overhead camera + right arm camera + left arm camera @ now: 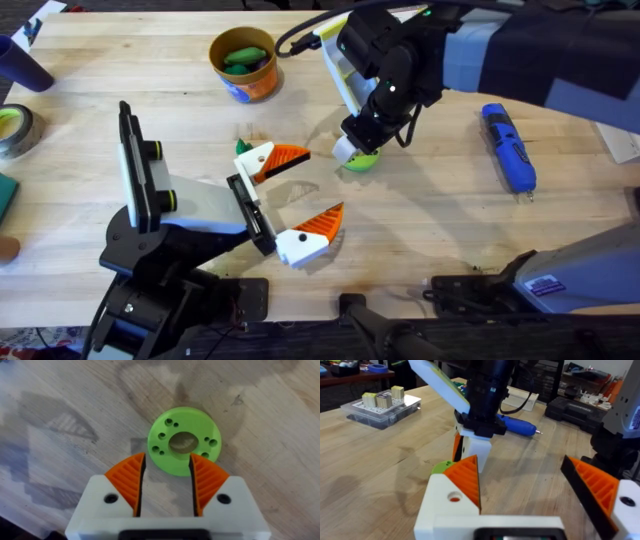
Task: Pick up the gripper from the table and insert it into the empty holder that is missing its gripper. Then pick up a screw, insert it into the mounting hole, and use the screwdriver to tighten it. Finally, clean up the table by picking up the vegetable and placing it into the bucket.
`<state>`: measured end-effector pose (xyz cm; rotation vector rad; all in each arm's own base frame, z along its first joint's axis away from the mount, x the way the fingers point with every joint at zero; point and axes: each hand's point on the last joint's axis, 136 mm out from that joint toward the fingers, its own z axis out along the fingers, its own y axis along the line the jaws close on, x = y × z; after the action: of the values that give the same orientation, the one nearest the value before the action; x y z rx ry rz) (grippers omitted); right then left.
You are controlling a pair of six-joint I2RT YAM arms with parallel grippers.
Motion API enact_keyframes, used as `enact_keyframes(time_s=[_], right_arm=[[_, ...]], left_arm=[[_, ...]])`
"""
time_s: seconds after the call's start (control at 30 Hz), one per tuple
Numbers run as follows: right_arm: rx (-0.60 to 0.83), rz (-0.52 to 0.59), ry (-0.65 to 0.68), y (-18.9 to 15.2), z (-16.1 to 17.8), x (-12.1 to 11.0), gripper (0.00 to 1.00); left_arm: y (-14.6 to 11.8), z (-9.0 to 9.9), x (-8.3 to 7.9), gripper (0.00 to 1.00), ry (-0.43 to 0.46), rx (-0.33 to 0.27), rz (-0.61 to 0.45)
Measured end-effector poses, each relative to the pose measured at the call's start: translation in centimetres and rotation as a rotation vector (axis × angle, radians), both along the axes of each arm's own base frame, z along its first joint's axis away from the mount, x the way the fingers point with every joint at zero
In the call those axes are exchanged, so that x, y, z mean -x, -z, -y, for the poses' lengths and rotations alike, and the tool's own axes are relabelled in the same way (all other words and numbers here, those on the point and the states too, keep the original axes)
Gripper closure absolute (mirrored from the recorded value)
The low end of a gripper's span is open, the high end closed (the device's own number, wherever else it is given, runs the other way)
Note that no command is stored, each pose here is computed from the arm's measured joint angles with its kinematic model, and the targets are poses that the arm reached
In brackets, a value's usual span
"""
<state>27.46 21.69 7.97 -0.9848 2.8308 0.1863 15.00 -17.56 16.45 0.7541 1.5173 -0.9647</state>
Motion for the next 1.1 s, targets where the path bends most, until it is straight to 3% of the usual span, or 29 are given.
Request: enact_keyframes(time_s=[0.33,0.5,0.83,0.97,1.1], right_arm=[[0.042,-0.06,0.011,-0.9,1.2,1.1,0.49],[-0.006,0.003,0.058,-5.3,1.9,0.1,0.49],[-0.105,0.137,0.169,-12.1,5.1,1.2,0.49],[-0.118,0.145,0.191,-10.6,5.1,1.2,0.49],[-0.088,0.073,0.24,-5.8,5.1,1.4,0.49]], left_arm=[[0.1,0.0,-0.1,0.009,-0.003,-0.001,-0.007],[0.1,0.0,-0.1,0.009,-0.004,-0.001,-0.008],[0.1,0.0,-0.1,0.009,-0.004,0.0,-0.009],[0.1,0.0,-0.1,0.009,-0.004,0.0,-0.009],[0.1,0.0,-0.1,0.009,-0.004,0.0,-0.009]])
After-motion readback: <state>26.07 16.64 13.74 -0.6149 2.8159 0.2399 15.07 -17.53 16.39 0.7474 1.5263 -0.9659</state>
